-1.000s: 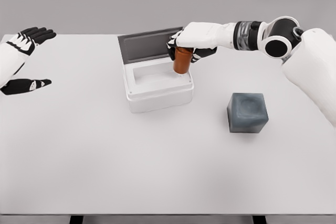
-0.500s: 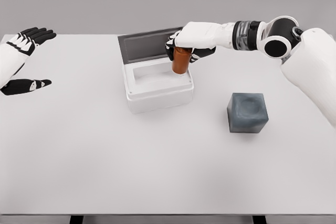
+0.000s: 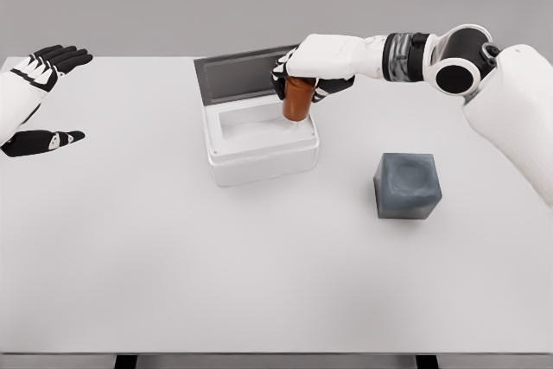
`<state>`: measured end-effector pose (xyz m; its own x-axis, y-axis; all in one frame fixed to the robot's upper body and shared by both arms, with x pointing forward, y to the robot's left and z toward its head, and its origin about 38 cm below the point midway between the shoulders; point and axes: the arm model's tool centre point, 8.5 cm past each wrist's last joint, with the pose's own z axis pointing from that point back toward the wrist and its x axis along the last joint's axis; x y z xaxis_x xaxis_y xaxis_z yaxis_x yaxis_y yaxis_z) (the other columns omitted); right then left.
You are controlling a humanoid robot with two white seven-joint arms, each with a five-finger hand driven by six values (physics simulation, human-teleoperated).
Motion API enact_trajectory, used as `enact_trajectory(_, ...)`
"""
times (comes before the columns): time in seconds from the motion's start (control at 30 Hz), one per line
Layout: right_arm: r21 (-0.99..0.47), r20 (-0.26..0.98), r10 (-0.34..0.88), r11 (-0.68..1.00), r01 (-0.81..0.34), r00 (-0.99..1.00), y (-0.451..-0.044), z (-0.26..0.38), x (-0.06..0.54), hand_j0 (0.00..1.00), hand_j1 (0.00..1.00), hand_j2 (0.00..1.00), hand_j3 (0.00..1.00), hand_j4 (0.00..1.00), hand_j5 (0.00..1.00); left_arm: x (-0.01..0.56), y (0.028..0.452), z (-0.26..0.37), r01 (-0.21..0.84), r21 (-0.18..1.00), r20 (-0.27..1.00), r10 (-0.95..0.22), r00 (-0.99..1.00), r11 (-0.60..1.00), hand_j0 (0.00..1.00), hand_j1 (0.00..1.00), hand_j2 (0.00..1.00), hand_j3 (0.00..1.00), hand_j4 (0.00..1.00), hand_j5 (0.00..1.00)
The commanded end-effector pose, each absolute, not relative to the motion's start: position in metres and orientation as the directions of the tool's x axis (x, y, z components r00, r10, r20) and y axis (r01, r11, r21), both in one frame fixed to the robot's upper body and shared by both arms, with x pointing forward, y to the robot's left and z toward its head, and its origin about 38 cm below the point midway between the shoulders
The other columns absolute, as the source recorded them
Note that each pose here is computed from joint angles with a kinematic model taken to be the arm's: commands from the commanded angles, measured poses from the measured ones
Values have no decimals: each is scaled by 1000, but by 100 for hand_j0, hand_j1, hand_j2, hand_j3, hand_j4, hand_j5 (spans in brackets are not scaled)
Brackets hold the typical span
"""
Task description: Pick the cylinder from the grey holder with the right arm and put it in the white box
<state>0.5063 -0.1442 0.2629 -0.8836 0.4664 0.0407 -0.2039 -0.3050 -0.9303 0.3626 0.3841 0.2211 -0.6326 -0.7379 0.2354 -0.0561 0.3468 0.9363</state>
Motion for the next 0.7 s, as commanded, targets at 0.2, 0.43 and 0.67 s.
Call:
enact_trajectory(0.2, -932, 45, 467, -299, -206, -883, -144, 264, 506, 29, 29, 29, 29, 29, 29, 363, 384, 222, -56, 934, 240, -736, -633, 354, 100, 100, 100, 100, 100, 100)
enact_trajectory(0.43, -934, 37, 457, -301, -194, -888, -141, 266, 504, 37, 37, 37, 37, 37, 37, 363, 384, 222, -57, 934, 240, -735, -634, 354, 100, 100, 100, 100, 100, 100)
enact_trajectory(0.67, -934, 34, 455, -302, -191, -890, -141, 266, 504, 64, 64, 64, 64, 64, 64, 363, 384, 222, -57, 933, 241, -735, -634, 355, 100, 100, 100, 100, 100, 100)
